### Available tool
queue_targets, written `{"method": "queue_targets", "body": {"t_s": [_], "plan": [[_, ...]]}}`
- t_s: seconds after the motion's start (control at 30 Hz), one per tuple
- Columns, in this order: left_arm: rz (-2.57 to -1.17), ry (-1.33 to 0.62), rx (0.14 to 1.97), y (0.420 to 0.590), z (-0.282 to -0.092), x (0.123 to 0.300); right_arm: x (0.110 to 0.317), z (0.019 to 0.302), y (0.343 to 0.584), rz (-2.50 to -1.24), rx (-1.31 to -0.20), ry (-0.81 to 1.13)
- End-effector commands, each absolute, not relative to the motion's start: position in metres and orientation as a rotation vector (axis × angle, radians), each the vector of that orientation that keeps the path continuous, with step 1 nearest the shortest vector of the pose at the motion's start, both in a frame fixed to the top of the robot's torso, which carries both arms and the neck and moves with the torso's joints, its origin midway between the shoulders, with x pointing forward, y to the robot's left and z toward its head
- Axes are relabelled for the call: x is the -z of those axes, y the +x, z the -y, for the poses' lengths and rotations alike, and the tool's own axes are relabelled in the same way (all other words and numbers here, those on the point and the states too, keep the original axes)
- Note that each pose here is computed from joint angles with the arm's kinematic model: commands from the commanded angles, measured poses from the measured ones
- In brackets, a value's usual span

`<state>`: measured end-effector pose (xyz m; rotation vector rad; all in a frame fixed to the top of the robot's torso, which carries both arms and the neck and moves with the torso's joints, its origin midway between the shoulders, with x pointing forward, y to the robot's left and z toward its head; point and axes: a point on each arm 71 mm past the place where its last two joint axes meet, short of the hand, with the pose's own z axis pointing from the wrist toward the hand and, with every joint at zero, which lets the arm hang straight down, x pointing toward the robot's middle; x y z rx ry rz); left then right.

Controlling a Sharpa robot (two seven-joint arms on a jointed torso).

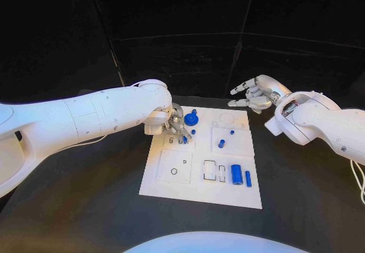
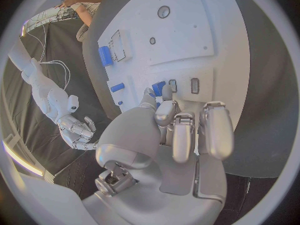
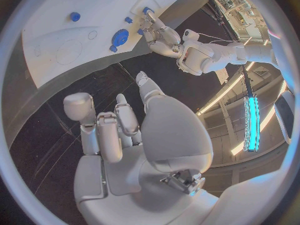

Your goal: Assemble the parts on the task board

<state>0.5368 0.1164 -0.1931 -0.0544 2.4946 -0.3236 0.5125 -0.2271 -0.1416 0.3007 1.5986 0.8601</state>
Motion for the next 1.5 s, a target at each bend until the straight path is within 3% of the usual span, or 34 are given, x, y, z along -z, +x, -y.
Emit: {"method": "queue_targets", "body": {"t_s": [0.03, 0.7, 1.5], "plan": [[-2.49, -0.052, 0.312, 0.537, -0.117, 0.192, 0.14, 0.226, 0.512, -1.6, -0.864, 0.292], [-2.489, -0.071, 0.345, 0.534, -0.12, 0.192, 0.141, 0.225, 0.513, -1.607, -0.859, 0.29], [-2.37, -0.24, 0.489, 0.527, -0.136, 0.186, 0.142, 0.227, 0.514, -1.608, -0.855, 0.292]]}}
